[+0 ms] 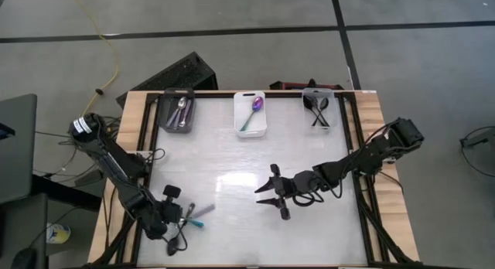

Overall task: Sort silverware by color (type)
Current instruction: Put the blue spoon into the white bin

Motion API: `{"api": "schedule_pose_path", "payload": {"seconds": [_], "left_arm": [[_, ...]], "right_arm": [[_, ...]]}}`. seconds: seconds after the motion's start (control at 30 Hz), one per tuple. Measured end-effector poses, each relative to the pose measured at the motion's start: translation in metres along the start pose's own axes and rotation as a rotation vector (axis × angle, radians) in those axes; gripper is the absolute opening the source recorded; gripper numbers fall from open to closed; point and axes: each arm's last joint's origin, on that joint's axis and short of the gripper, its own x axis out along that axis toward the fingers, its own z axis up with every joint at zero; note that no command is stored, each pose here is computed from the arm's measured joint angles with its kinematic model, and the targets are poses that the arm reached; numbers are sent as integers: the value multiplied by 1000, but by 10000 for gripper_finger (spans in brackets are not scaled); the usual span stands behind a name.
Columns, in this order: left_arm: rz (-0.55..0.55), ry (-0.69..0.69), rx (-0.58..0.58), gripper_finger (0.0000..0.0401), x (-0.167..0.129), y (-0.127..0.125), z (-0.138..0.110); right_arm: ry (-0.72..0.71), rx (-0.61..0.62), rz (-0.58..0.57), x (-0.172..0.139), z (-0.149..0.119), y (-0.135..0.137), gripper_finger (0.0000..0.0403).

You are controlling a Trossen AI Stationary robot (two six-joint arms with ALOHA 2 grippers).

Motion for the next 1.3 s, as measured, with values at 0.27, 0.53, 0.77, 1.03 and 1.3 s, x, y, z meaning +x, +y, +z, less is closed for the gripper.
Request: {"api": "schedule_pose_path", "payload": {"seconds": [0.27, 0.53, 0.77, 1.03, 1.3], "left_arm": [[12, -59, -36, 4, -28, 25, 5], [290, -223, 283, 3, -49, 72, 24], [649, -323, 612, 3, -66, 156, 63], [946, -309, 706, 2, -94, 279, 71], [868, -253, 856, 2, -79, 371, 98]], "right_arm": [[9, -12, 41, -3, -2, 14, 179], [1, 33, -7, -7, -5, 30, 179], [-14, 64, -53, -13, -7, 45, 179], [-38, 64, -120, -18, -8, 55, 179], [-48, 78, -176, -13, -6, 42, 179]]}}
